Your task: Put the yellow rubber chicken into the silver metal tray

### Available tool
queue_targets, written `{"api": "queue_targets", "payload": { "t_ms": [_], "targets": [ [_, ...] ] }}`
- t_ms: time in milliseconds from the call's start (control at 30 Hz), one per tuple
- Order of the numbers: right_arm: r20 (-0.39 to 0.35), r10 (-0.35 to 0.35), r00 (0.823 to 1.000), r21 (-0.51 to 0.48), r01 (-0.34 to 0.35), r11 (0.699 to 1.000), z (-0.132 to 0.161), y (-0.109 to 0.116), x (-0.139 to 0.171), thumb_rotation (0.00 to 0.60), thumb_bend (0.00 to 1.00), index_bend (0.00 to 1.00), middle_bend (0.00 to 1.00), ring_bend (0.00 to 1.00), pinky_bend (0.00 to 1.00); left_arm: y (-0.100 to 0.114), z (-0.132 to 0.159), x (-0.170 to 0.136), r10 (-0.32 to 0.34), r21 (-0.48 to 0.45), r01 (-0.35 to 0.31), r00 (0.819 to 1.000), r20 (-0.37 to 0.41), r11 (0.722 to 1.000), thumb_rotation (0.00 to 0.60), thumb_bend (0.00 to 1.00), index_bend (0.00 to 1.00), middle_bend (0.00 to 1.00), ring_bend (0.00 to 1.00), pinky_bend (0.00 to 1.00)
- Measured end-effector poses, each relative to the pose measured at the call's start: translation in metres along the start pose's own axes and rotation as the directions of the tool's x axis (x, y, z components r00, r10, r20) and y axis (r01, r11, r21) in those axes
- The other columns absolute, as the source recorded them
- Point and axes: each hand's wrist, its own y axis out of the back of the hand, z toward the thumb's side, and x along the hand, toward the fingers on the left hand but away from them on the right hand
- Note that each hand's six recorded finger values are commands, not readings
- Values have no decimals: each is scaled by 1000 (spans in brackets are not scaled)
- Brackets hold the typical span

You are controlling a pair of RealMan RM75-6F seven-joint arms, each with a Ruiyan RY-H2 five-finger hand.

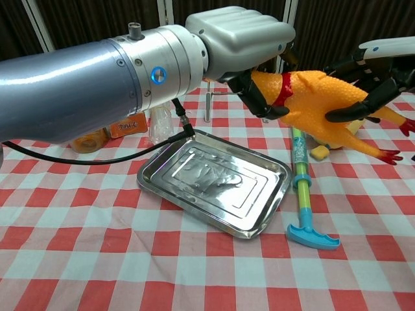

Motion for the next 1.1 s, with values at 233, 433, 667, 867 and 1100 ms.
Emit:
{"api": "queue_targets", "payload": {
  "t_ms": [233,433,667,867,1100],
  "targets": [
    [-11,-27,1000,28,27,999,1,0,0,600,1000,984,881,889,902,1,2,0,-1,-9,1,1000,7,1000,600,752,608,679,608,716],
    [-24,-37,999,40,38,998,4,-1,1,600,1000,1000,949,956,950,1,2,-2,2,-12,-2,1000,9,1000,600,752,608,679,608,716],
    [-20,23,1000,77,-22,997,3,-6,5,600,665,465,610,504,511,0,-2,-5,2,-17,-2,1000,9,1000,600,752,608,680,608,716],
    [-8,96,995,144,-94,985,-3,-8,11,600,203,0,32,2,65,-2,-6,-7,4,-25,-4,1000,5,1000,600,751,607,678,608,712],
    [15,74,997,170,-76,983,-15,3,15,600,97,0,0,0,36,-11,-12,-15,8,-39,-7,1000,10,999,600,750,612,682,608,710]
  ]
}}
